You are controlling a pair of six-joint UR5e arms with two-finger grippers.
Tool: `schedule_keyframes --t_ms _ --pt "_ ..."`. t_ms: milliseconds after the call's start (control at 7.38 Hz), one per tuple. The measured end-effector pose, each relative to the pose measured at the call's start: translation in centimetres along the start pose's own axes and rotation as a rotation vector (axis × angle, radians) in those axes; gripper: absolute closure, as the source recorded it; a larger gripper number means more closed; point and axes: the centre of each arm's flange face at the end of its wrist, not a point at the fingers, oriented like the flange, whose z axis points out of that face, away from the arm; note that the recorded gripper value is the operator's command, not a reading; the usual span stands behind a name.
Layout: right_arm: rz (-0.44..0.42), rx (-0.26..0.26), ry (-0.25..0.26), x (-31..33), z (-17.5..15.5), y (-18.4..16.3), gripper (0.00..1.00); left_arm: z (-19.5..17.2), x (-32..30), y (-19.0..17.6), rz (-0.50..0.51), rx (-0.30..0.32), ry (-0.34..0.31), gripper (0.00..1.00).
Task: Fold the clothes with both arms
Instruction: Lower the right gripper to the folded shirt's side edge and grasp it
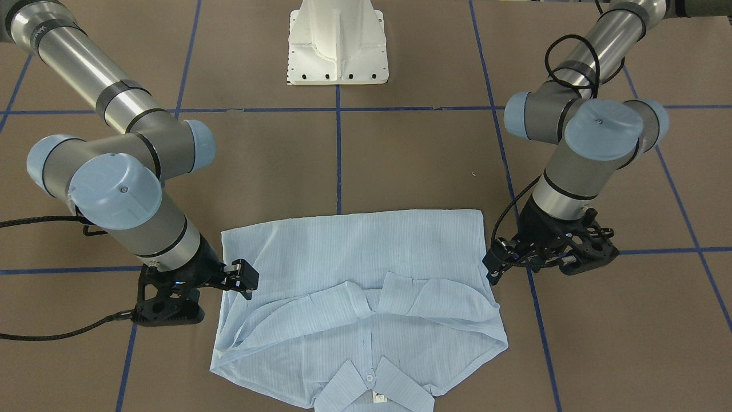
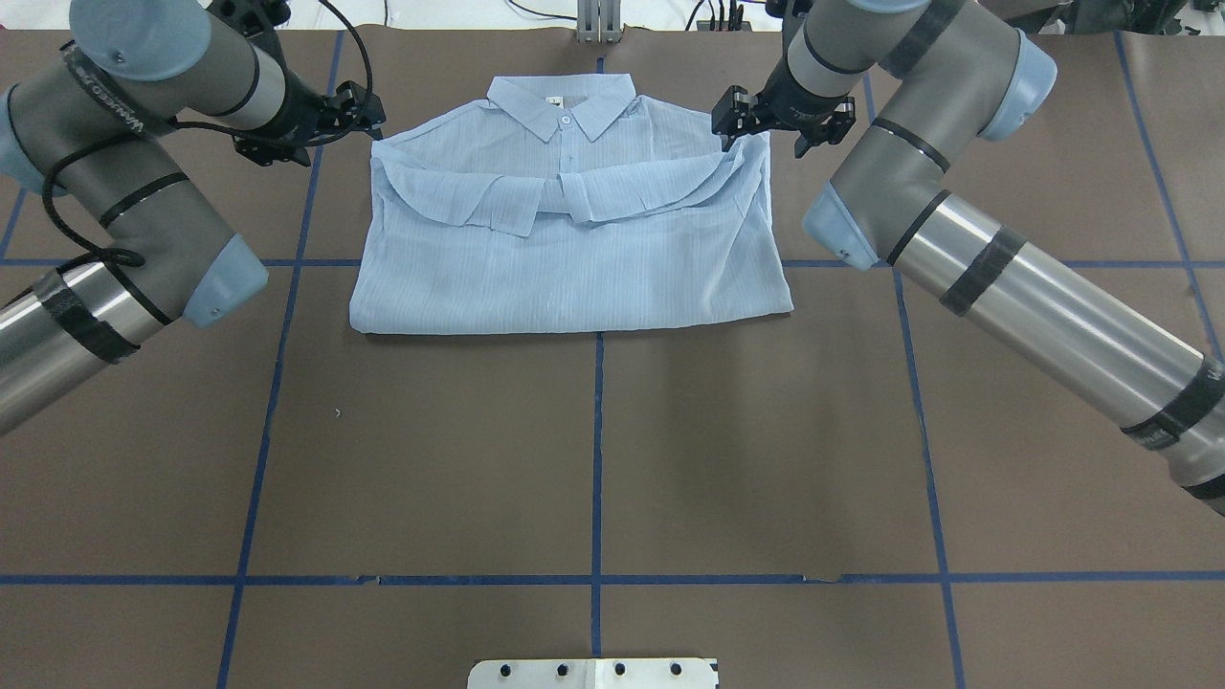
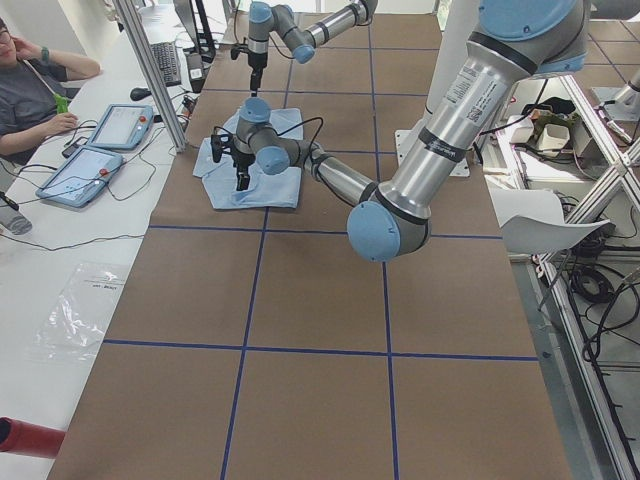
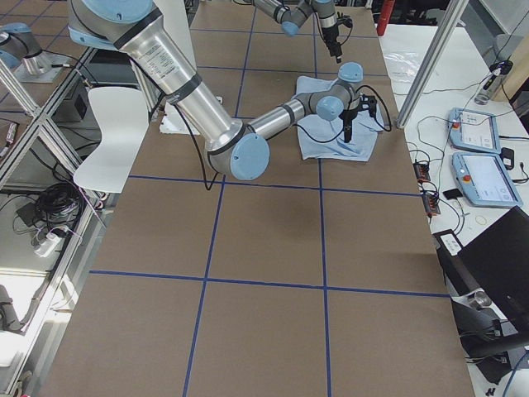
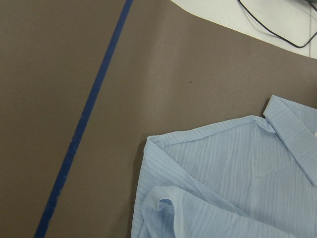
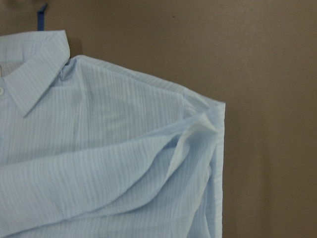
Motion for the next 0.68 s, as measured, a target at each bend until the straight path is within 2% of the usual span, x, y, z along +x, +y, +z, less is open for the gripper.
schedule_keyframes --t_ms 135,406,542,677 --pt "-0.017 -0.026 -0.004 0.9 1.1 3.3 0.02 -1.9 0.4 0.5 -0.003 -0.002 -0.008 0.01" --pt "-0.03 -0.079 0.017 3.4 3.6 8.1 0.23 -3.5 0.9 1.0 -0.009 -0.004 -0.012 0.01" --pt "-0.035 -0.1 0.031 3.9 4.8 9.6 0.25 -3.7 1.0 1.1 -0.01 -0.004 -0.012 0.01" --pt "-0.042 -0.116 0.039 4.0 5.8 10.7 0.37 -3.8 1.0 1.1 -0.01 -0.004 -0.012 0.01"
